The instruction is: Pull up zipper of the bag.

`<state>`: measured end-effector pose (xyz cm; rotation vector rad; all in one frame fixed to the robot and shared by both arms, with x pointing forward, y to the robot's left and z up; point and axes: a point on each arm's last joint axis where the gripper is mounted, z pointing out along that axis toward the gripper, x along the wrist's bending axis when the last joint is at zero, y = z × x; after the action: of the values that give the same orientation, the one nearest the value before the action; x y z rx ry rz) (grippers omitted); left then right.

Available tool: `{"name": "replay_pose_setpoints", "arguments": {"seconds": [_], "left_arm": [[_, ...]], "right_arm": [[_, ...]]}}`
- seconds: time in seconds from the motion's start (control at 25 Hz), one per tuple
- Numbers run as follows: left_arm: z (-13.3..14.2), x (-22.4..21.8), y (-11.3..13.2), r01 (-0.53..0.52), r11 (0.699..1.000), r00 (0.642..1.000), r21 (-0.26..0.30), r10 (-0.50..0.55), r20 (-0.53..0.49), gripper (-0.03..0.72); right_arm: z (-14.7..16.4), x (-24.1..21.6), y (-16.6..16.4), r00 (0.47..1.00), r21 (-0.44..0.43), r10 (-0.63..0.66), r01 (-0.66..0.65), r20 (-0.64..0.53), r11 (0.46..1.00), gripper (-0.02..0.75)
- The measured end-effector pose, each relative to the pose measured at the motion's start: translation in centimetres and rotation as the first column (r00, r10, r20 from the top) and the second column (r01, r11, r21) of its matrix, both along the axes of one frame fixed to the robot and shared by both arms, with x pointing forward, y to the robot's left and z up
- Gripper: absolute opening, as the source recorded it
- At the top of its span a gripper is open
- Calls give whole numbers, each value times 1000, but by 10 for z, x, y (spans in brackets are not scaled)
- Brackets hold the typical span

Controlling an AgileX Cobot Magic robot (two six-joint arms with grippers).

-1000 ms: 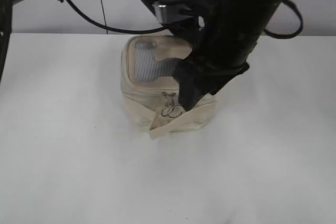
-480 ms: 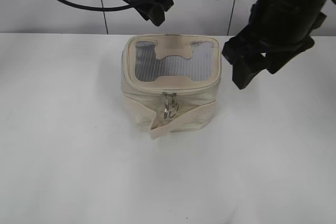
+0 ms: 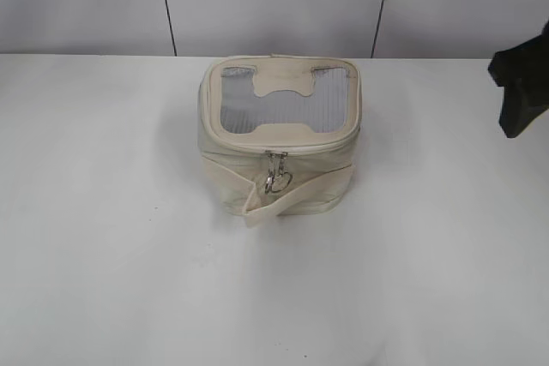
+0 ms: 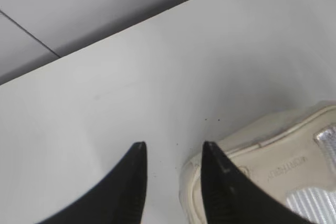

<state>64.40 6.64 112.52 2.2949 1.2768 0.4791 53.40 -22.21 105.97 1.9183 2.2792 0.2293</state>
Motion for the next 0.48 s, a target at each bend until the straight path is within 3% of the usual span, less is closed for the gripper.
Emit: {"name": "replay_pose_setpoints", "arguments": {"seconds": [0.16,0.48], "left_arm": [[13,-22,14,-29,1000,999,-1,29,-19,274],[6,-93,69,-127,980,986,150,142,-87,274]], "right_arm": [[0,-13,-25,995,-1,-98,98,5,995,524],[2,-61,-39,988,12,-152,151,34,988,524]]}}
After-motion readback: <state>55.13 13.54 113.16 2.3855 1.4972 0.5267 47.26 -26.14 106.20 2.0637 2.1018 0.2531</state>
